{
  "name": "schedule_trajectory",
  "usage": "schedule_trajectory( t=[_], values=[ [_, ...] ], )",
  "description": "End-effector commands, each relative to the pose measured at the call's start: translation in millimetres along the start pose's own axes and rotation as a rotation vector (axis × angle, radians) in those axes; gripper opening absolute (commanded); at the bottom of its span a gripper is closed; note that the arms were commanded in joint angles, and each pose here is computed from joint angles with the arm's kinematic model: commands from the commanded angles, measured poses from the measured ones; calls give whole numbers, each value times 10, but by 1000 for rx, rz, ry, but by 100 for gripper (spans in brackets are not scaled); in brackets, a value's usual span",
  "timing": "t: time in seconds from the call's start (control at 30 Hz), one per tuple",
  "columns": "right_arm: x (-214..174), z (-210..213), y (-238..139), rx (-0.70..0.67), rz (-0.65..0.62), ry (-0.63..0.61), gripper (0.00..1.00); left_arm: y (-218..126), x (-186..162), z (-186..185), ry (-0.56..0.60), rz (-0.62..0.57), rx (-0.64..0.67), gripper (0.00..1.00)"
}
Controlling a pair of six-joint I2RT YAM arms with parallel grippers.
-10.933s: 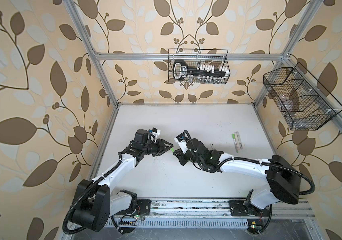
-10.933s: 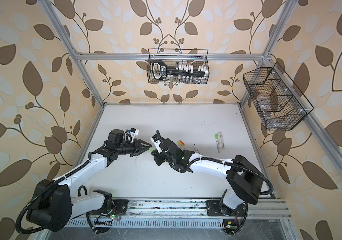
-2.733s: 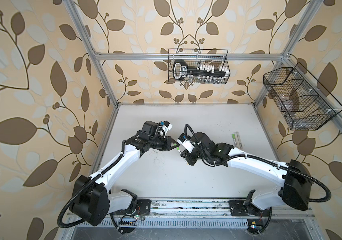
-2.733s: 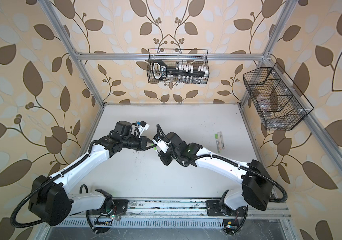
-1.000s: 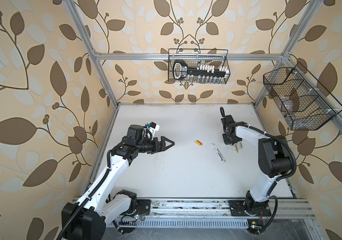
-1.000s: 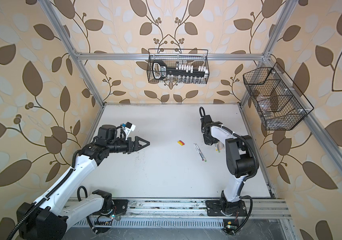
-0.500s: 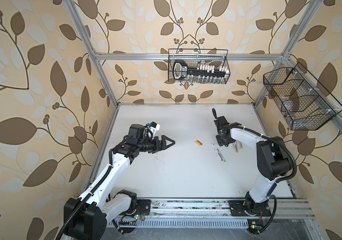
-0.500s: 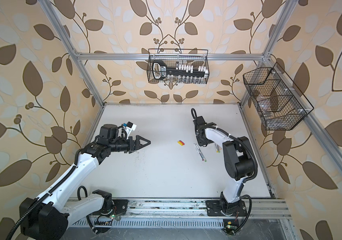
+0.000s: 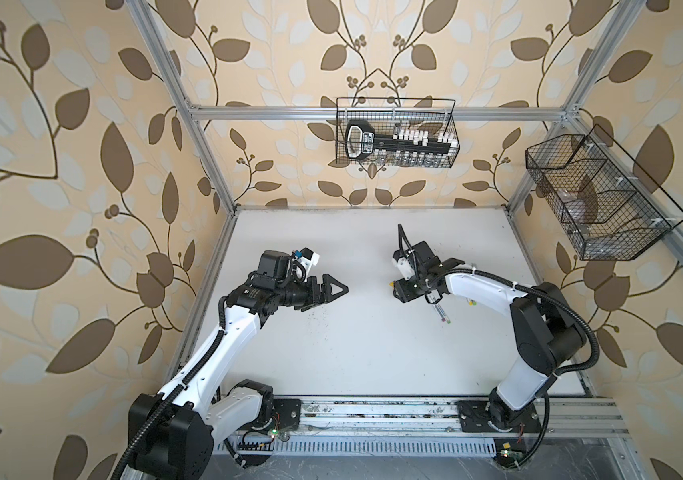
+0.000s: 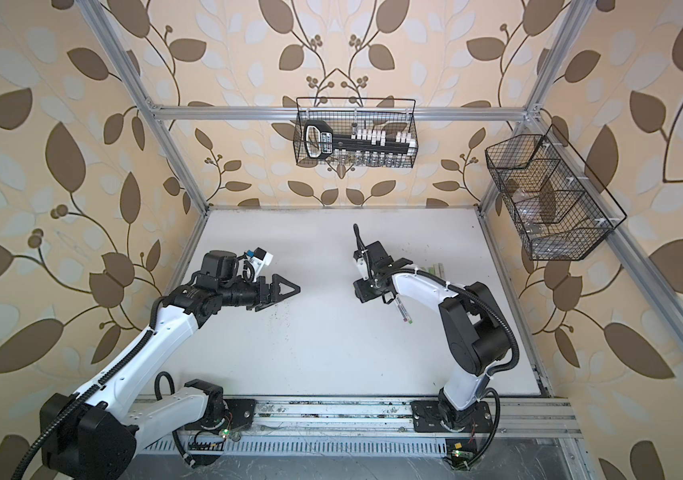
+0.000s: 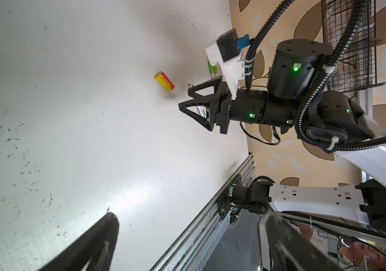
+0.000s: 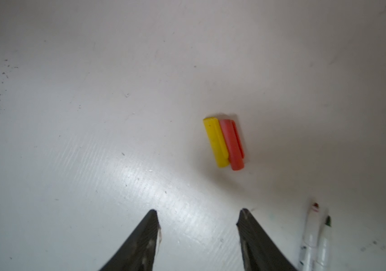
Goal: Insert the pens into the pen caps
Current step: 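Lower the open right gripper onto the yellow cap and close on it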
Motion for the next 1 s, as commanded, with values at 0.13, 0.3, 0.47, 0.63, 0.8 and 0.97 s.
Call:
schedule_trajectory(
  t=[0.13, 0.3, 0.47, 0.63, 0.8, 0.97],
  values=[
    [32, 95, 246, 53, 30, 29, 56, -80, -28, -19, 39, 4, 35, 99],
    [31, 71, 319, 32, 38, 36, 56, -89, -35, -23, 41, 4, 38, 99],
    [71, 21, 374, 1, 45, 38, 56, -87, -41, -15, 38, 5, 42, 99],
    [119, -39, 403, -44, 62, 29, 57, -93, -54, -12, 40, 5, 47, 99],
    [134, -78, 357, -50, 65, 26, 57, -79, -49, 0, 36, 9, 48, 99],
    [120, -153, 336, -54, 73, 32, 58, -62, -34, 5, 34, 13, 41, 99]
  ],
)
Point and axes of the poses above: each gripper's point midway between its finger pads, its own y axis out along the fingers, its own z axis along the line the jaws close on, x = y × z, the point moved 7 cm from there along -y, back along the fingers, and after that the axes turned 13 degrees about y, right-handed, at the moved point
